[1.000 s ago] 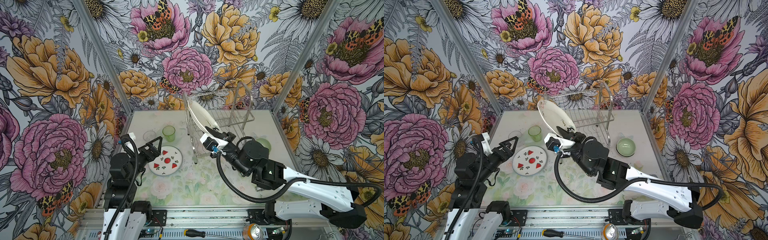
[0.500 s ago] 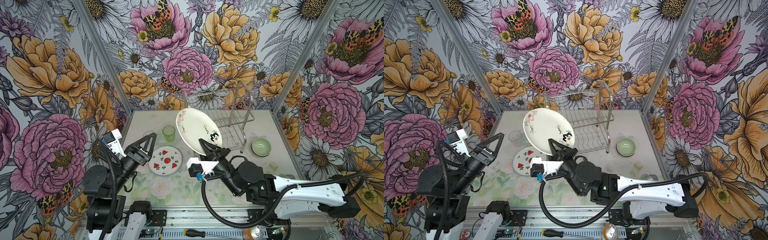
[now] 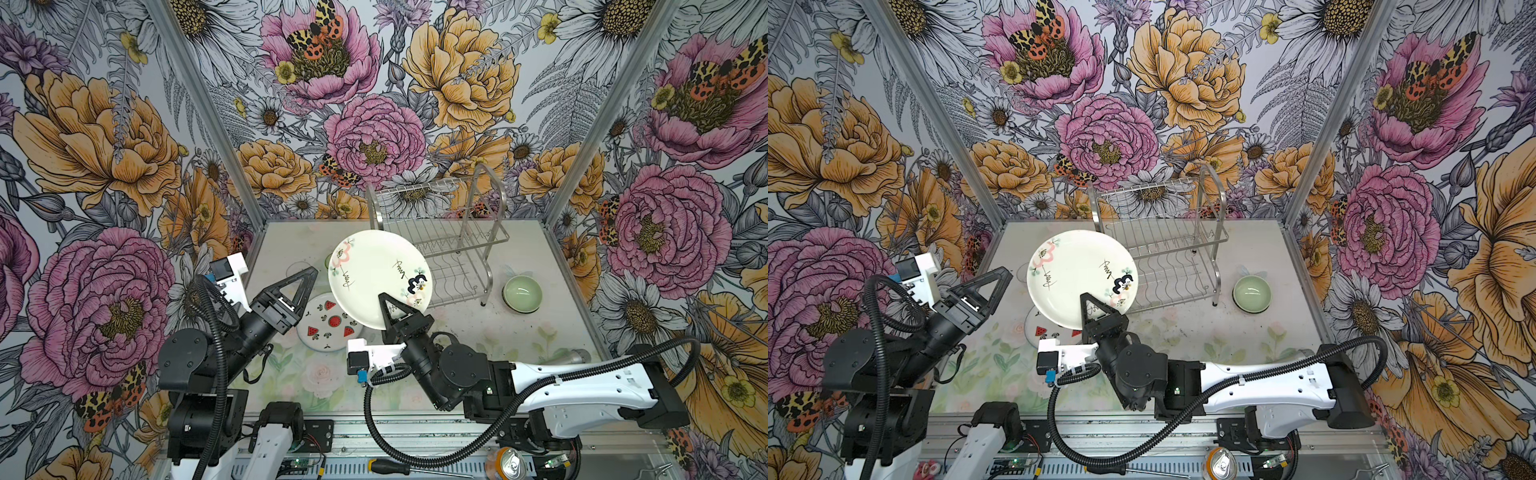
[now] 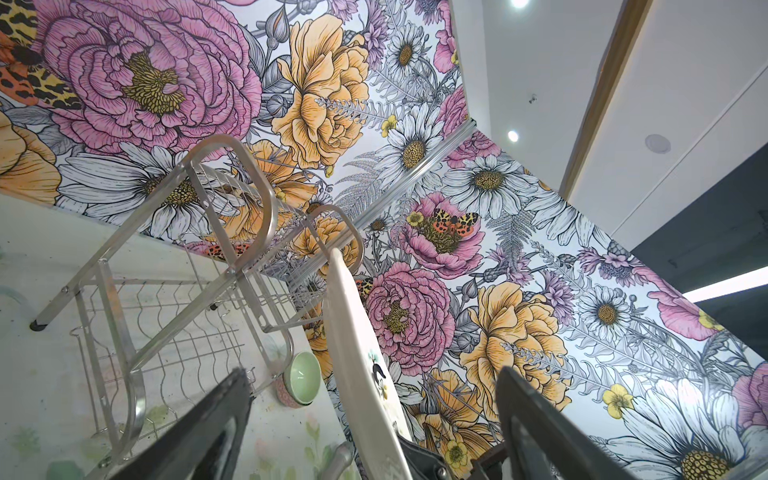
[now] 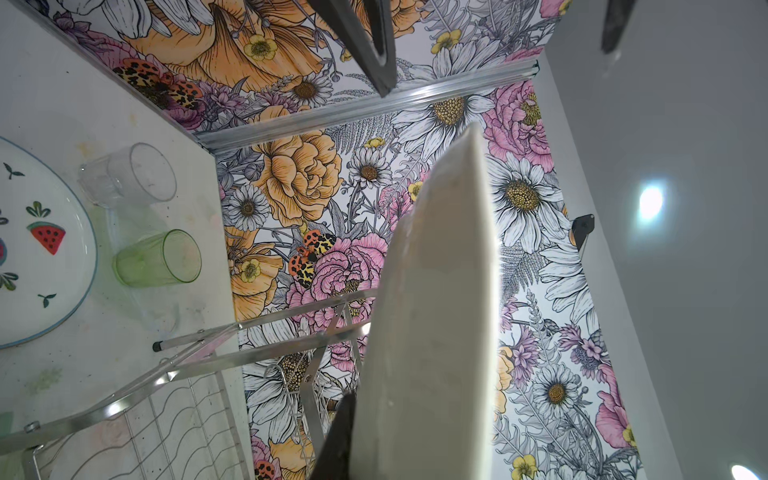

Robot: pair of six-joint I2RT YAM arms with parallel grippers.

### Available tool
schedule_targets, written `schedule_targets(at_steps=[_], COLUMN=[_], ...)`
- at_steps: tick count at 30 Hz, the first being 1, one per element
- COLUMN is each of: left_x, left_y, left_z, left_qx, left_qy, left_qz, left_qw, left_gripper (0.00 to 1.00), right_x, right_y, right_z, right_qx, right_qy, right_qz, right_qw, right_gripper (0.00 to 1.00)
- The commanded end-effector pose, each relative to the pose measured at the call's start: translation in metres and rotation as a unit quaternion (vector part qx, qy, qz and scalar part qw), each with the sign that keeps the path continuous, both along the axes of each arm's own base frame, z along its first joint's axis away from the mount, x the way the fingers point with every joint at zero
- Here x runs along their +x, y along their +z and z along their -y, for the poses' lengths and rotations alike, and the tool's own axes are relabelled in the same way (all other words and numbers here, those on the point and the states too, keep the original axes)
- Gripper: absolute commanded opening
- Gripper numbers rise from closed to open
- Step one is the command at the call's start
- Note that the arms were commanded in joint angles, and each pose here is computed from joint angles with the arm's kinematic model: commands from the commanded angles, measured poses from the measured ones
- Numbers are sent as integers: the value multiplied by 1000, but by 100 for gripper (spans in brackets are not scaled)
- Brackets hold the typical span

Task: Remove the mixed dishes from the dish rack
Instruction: 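Close the left gripper on the sketch-print plate rim beside the right gripper, then open the right gripper and withdraw it while the left gripper holds the plate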

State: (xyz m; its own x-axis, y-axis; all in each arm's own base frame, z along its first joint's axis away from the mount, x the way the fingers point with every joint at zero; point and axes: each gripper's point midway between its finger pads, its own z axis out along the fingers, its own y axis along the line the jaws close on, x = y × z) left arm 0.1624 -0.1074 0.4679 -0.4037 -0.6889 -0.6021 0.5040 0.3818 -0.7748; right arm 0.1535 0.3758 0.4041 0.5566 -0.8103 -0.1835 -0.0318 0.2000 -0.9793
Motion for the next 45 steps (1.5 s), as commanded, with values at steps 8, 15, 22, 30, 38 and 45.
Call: schedule_targets(at_steps=[8,15,22,30,38,45], left_x=[7,16,28,31,40,41], left_y=[-19,-30,-54,-69,-78,-74], left_z=[12,20,31,43,48,35], left_qx=[2,11,24,44,49,46], left_qy=[-39,-58,-83,-120,-137,-108], left_qz=[-34,-52,-83,-96,-113,-109], left_qw=[999,997,993,987,983,987], left_gripper=[79,75,67,43,5,0], right_x=[-3,-3,-4,-5,-4,1], right_y=[32,30,27,26,17,14], right_z=[-3,-11,-21,-29,-31,-27], right_qx=[38,32,18,12,2,11], right_qy=[-3,-1,-1,2,0,-6], right_qz=[25,29,46,56,60,53], right_qw=[999,999,999,998,998,999], right_gripper=[0,0,0,0,3,28])
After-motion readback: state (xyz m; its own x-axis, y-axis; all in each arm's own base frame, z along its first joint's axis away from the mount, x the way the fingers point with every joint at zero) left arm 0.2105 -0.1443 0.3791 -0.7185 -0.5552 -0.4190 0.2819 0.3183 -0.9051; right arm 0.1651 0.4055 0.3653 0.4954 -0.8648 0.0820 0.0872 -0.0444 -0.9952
